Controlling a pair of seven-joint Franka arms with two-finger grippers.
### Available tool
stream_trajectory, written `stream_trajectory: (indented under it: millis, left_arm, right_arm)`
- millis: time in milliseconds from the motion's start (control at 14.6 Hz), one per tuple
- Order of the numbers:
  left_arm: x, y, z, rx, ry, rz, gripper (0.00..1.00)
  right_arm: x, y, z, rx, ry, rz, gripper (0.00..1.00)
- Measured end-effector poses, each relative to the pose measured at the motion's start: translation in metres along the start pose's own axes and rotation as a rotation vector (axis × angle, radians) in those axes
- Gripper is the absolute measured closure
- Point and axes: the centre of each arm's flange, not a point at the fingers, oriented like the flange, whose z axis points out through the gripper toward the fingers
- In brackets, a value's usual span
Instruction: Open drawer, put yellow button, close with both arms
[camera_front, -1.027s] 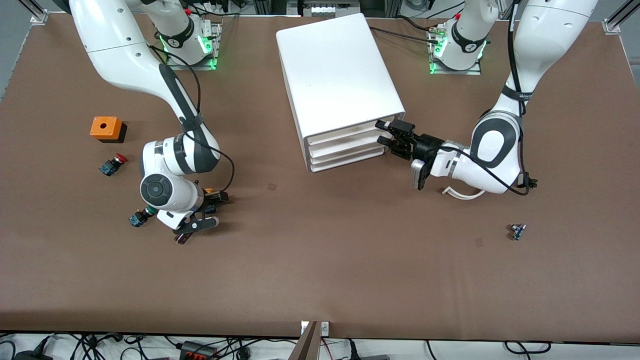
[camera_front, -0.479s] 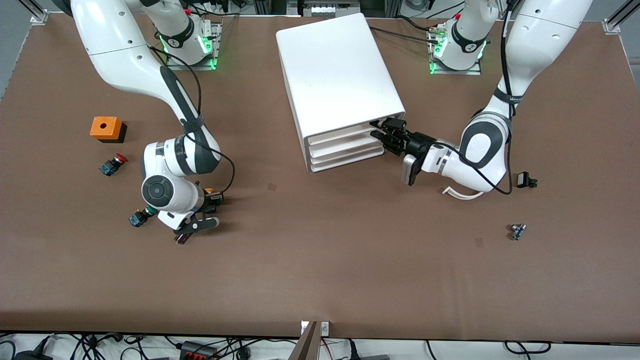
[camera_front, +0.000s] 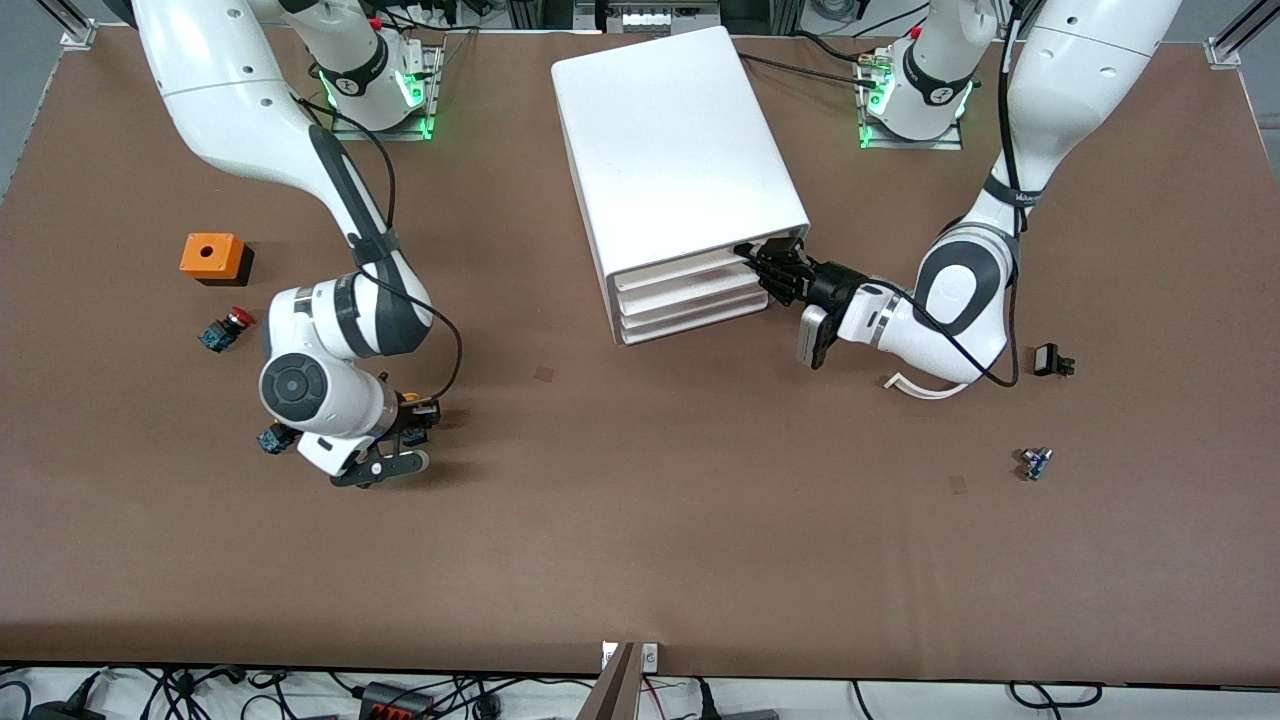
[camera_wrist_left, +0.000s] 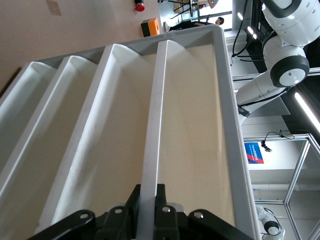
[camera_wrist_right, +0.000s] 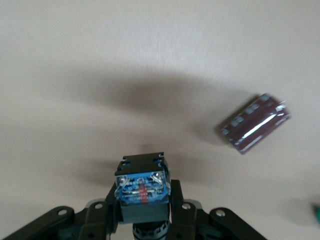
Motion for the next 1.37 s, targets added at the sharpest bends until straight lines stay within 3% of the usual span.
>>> stream_trajectory:
  millis: [342, 685, 822, 1027, 1164, 1301, 1370]
  left_arm:
    - [0.029, -0.013, -0.038, 0.04, 0.039, 0.043, 0.87]
    - [0.062, -0.024, -0.097, 0.092, 0.108, 0.094, 0.87]
    - [0.066, -0.028, -0.107, 0.117, 0.129, 0.098, 0.75]
    - [0.07, -0.024, -0.12, 0.129, 0.147, 0.05, 0.46]
    - [0.076, -0.004, -0.13, 0.142, 0.101, -0.037, 0.26]
    - [0.082, 0.029, -0.145, 0.217, 0.03, -0.132, 0.06]
    - [0.084, 0.046, -0.153, 0.265, -0.002, -0.18, 0.0]
  right_arm:
    - [0.015, -0.003, -0.105, 0.004, 0.029, -0.005, 0.59]
    - [0.015, -0.014, -0.169, 0.01, 0.076, -0.022, 0.59]
    - [0.014, -0.031, -0.184, 0.015, 0.092, -0.045, 0.59]
    - [0.007, -0.082, -0.2, 0.018, 0.118, -0.094, 0.59]
    - [-0.002, -0.119, -0.217, 0.031, 0.146, -0.124, 0.59]
    - [-0.012, -0.153, -0.243, 0.077, 0.188, -0.151, 0.59]
    - [-0.016, -0.169, -0.255, 0.101, 0.211, -0.16, 0.59]
